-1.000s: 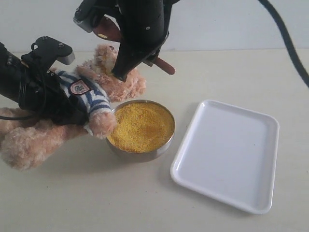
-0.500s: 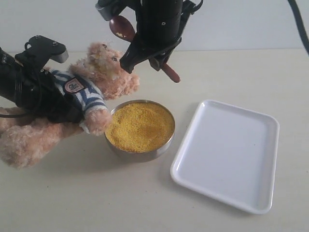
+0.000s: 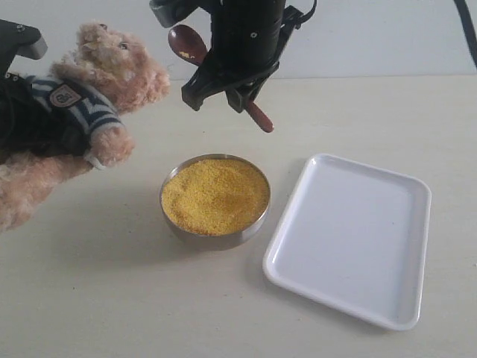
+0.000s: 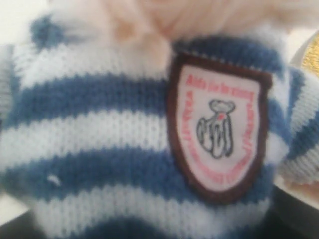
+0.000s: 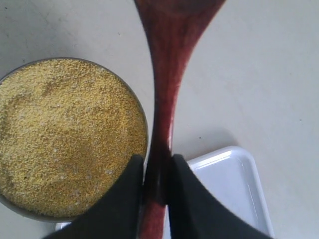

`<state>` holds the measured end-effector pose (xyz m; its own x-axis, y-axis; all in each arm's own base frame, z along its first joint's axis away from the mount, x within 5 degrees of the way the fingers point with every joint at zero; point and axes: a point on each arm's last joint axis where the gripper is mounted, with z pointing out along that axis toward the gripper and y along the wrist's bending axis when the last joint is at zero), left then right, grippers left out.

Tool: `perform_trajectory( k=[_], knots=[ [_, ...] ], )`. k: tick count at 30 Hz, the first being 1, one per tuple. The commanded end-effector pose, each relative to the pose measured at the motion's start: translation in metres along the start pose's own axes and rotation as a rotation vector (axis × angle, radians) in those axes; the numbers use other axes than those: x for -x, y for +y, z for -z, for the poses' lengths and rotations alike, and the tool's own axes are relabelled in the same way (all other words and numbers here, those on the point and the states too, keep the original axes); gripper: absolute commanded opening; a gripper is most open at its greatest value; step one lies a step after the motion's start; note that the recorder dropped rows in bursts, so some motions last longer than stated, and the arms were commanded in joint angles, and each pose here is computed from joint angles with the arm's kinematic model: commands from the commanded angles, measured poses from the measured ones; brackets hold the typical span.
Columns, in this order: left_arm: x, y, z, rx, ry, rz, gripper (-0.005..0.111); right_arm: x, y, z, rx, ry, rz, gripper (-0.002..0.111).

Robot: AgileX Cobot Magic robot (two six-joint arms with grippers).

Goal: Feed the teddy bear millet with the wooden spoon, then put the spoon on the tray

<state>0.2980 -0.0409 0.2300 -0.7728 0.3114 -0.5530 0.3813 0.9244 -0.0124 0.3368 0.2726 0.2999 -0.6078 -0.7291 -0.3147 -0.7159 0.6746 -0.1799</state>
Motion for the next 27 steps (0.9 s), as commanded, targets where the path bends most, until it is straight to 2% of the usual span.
perform_trajectory(
  k=[1, 9, 16, 27],
  knots=[
    [0.003, 0.007, -0.002, 0.027, -0.032, 0.065, 0.004, -0.006, -0.002, 0.02, 0.001, -0.032, -0.005, 0.0],
    [0.004, 0.01, -0.021, 0.018, -0.046, 0.22, 0.004, -0.039, 0.002, 0.019, 0.002, 0.056, -0.018, 0.0],
    [0.004, 0.013, -0.03, 0.027, -0.055, 0.254, 0.004, -0.054, 0.007, 0.012, 0.021, 0.108, -0.062, 0.0],
    [-0.004, 0.016, -0.054, 0.032, -0.009, 0.279, 0.004, -0.072, 0.008, 0.025, 0.016, 0.112, -0.159, 0.0]
  ],
)
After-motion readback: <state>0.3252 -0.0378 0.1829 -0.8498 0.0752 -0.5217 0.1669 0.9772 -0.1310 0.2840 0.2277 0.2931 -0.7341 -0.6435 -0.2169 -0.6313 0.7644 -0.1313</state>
